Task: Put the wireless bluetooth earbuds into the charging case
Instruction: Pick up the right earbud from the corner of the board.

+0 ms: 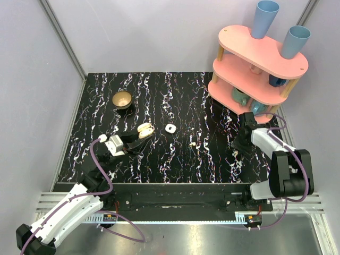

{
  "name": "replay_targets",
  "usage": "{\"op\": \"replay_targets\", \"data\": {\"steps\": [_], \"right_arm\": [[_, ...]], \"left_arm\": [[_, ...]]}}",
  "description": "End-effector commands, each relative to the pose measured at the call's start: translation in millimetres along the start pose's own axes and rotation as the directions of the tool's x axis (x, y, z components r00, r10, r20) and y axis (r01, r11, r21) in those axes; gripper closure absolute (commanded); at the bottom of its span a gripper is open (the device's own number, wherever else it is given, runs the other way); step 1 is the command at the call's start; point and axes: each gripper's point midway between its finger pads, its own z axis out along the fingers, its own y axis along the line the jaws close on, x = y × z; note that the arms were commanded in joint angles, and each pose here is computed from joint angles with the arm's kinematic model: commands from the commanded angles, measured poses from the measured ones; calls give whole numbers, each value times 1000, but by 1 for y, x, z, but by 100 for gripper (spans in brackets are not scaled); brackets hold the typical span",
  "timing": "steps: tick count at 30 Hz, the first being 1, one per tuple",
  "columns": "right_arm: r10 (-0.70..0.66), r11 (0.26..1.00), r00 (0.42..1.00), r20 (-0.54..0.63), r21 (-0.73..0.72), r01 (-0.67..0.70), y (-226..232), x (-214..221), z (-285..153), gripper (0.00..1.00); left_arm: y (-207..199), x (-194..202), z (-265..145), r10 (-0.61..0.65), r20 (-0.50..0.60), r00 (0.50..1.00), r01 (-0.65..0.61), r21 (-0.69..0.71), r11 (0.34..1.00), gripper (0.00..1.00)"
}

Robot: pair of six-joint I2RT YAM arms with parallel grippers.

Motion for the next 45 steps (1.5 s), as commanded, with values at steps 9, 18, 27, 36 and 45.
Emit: {"op": "replay_targets", "data": {"steps": [9, 18, 27, 36, 45], "right_arm": [[-13, 1000, 998, 65, -5, 13, 6, -23, -8, 57], [-17, 1000, 999, 51, 15, 16, 4, -22, -3, 57], [-22, 999, 999, 43, 31, 21, 2, -22, 0, 59], [-30, 999, 999, 14, 22, 29, 5, -18, 5, 61], [-39, 999, 999, -10, 14, 39, 7, -14, 8, 62]], "left_arm": [[4, -17, 2, 30, 51, 998, -29, -21, 999, 100], [4, -16, 2, 30, 47, 998, -30, -19, 999, 100], [6, -13, 1, 30, 40, 999, -28, -30, 999, 100], [6, -11, 2, 27, 34, 999, -26, -30, 999, 100], [6, -11, 2, 29, 32, 999, -28, -28, 999, 100]]}}
